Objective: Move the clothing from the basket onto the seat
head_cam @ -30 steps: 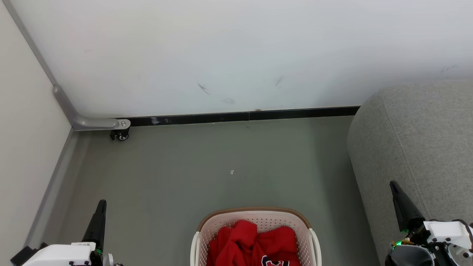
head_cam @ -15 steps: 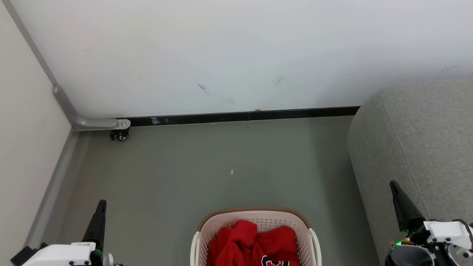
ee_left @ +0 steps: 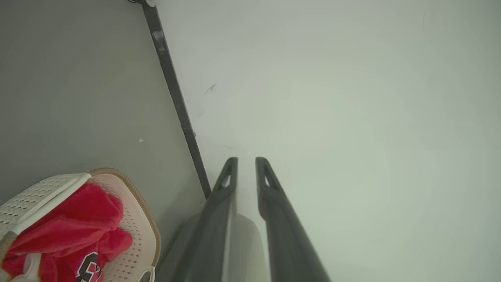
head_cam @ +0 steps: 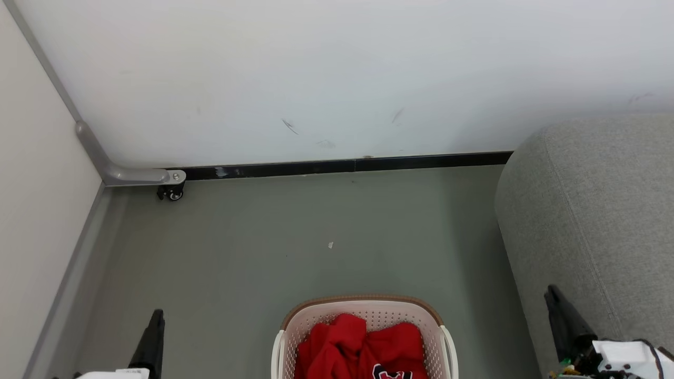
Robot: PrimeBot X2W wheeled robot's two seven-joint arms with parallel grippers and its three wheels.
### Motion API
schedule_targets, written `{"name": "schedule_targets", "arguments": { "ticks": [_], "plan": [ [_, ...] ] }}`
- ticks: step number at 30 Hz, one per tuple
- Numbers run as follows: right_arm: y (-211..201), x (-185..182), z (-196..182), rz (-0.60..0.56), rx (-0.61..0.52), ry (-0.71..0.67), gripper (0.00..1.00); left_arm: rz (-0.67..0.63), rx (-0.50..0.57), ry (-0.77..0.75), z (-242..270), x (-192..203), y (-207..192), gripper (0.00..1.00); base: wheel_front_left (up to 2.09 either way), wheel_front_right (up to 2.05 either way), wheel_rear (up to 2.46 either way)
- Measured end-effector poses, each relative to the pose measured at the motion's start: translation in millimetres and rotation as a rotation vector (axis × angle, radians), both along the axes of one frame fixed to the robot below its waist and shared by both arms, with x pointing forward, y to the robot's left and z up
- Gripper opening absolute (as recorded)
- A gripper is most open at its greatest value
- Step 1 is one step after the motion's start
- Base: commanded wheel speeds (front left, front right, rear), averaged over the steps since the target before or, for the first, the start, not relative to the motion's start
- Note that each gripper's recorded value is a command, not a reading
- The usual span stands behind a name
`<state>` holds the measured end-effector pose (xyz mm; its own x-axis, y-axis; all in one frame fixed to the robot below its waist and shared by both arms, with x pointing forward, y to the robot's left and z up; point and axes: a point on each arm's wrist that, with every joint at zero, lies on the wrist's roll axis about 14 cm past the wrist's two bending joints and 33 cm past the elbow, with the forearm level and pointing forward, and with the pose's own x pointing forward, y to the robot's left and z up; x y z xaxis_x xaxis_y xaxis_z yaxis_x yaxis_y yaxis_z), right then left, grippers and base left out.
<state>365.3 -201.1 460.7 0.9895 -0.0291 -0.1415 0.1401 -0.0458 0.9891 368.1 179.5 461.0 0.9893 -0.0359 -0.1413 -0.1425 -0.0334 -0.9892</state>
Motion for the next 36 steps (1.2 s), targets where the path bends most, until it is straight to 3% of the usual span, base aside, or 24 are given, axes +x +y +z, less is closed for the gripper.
{"name": "schedule_targets", "arguments": {
  "ticks": [4,20,29,36],
  "plan": [
    [4,-10,-15,0.003,0.011,0.046,1.0,-0.009,-0.011,0.04,-13,-8,-6,1.0,0.0,0.0,0.0],
    [8,-7,-7,-0.002,-0.07,0.026,1.0,-0.025,0.096,0.019,-6,-5,-15,1.0,0.0,0.0,0.0],
    [4,-3,1,0.0,-0.216,0.008,1.0,-0.047,0.207,-0.007,1,-1,-20,1.0,0.0,0.0,0.0],
    [4,1,10,0.017,-0.383,-0.014,1.0,-0.053,0.352,-0.054,15,7,-17,1.0,0.0,0.0,0.0]
  ]
}}
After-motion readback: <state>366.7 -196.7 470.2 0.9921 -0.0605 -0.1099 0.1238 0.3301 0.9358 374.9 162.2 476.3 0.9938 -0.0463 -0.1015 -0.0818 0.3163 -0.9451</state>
